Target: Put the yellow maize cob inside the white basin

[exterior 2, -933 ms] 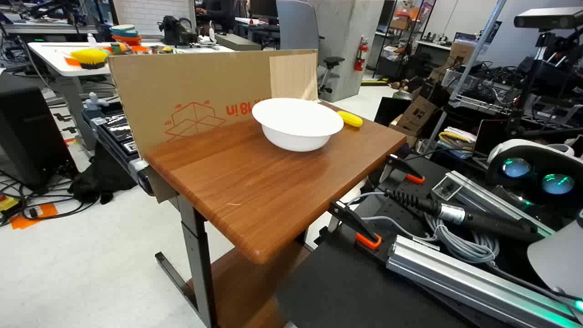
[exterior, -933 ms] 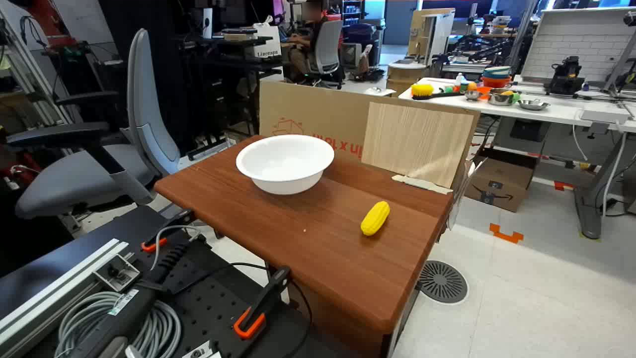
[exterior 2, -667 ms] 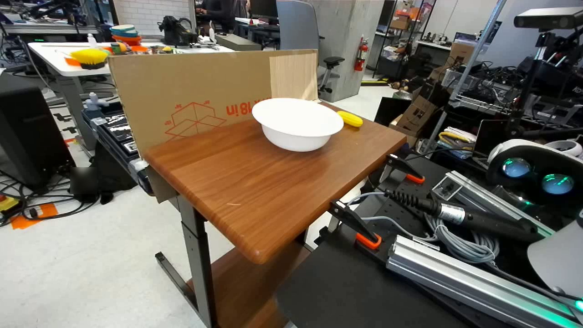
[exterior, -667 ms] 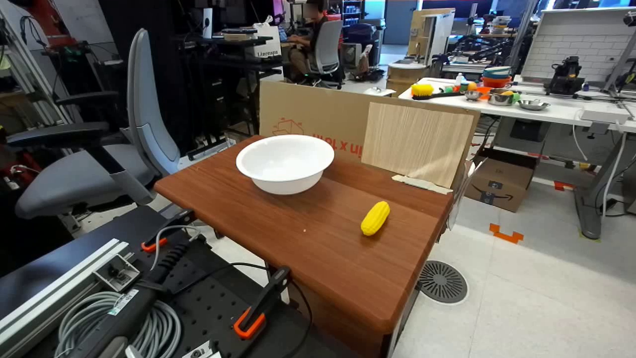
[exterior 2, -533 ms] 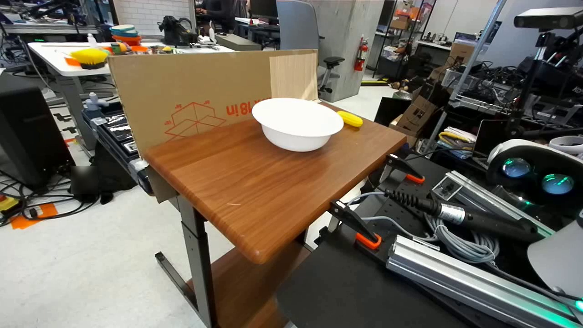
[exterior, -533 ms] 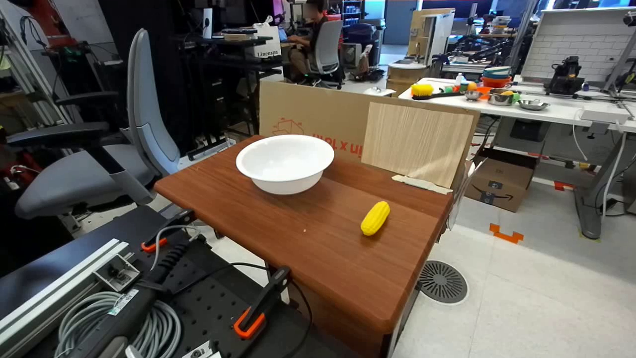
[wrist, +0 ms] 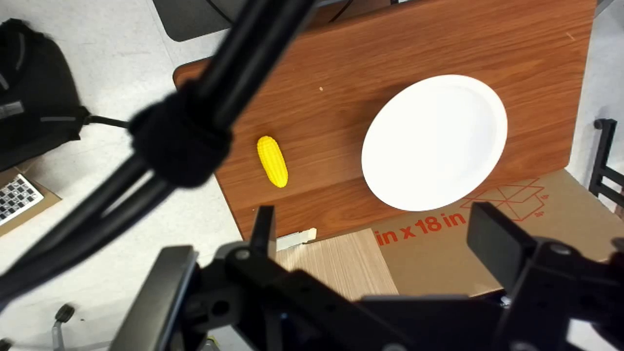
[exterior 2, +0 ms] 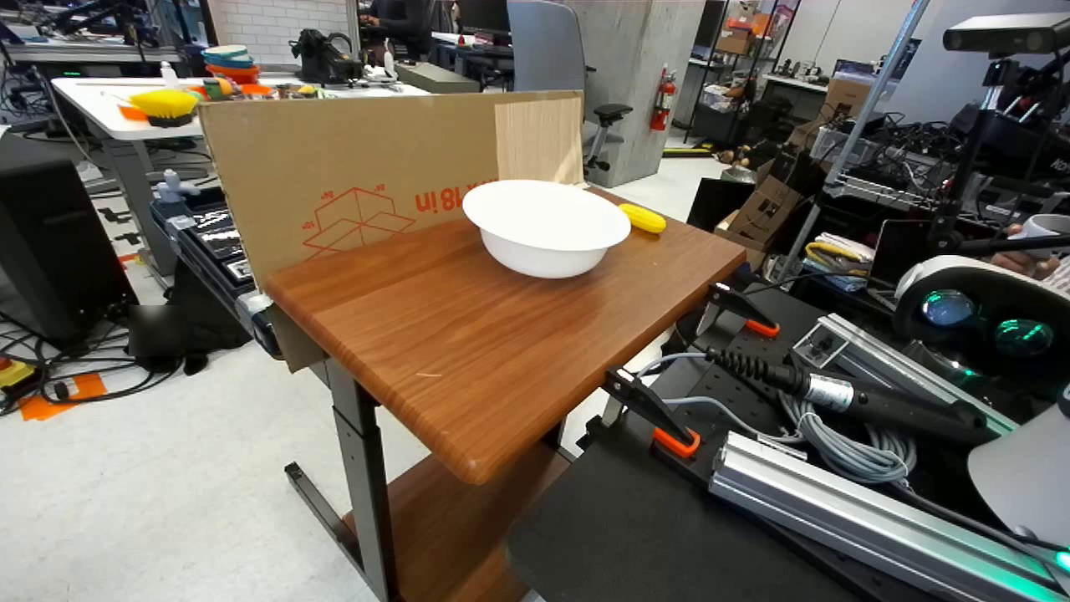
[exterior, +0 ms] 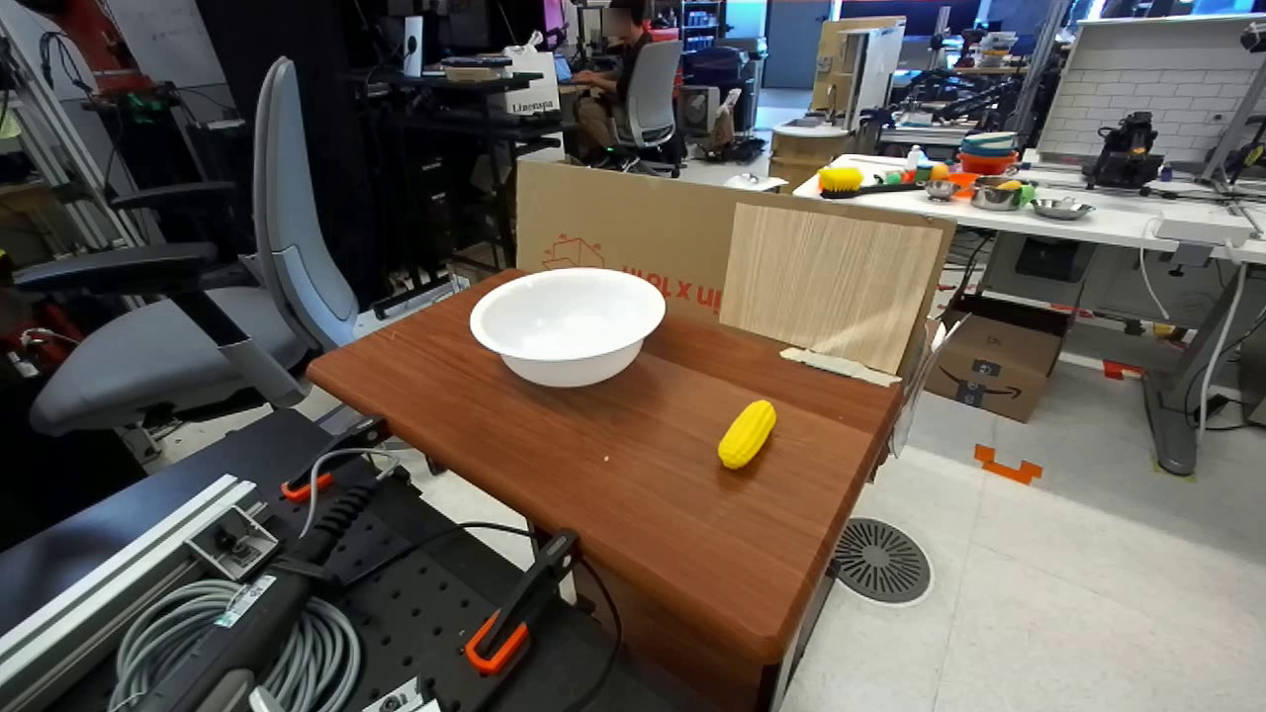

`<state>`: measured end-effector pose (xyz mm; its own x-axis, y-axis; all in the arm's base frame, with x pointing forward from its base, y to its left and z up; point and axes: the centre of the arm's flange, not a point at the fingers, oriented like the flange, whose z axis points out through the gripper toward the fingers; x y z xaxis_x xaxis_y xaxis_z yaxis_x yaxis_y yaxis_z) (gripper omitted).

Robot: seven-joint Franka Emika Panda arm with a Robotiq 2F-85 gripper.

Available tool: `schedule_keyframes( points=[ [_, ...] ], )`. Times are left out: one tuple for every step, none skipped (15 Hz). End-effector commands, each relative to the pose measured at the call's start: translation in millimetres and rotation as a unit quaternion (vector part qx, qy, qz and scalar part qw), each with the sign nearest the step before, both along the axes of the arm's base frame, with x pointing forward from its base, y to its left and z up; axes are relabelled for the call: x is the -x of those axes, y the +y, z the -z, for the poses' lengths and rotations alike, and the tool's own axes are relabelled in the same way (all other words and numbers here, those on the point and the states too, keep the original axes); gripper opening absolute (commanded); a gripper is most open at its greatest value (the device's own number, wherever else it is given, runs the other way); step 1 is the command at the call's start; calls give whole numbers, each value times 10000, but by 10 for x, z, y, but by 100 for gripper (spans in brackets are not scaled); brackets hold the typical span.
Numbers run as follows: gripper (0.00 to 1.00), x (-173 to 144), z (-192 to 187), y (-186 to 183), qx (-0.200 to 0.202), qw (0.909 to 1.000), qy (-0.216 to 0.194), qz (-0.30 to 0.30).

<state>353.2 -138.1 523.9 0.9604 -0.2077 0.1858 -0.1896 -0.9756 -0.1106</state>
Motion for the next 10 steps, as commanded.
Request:
schedule_keyframes(
  points=[
    [100,-59,0,4,-9,10000,-64,48],
    [100,-165,7,-16,-62,9999,-134,83],
    [100,-238,11,-39,-114,9997,-177,118],
    [100,-397,41,-80,-172,9994,-240,166],
    [100,-523,73,-106,-218,9994,-222,153],
    [100,-690,137,-138,-179,9996,-169,121],
    [100,-823,207,-168,-137,9999,-6,-28],
    [100,-1046,355,-243,51,9997,183,-154],
    [100,-1184,449,-283,90,9992,339,-209],
    [100,-1332,575,-337,121,9983,522,-207]
  ],
)
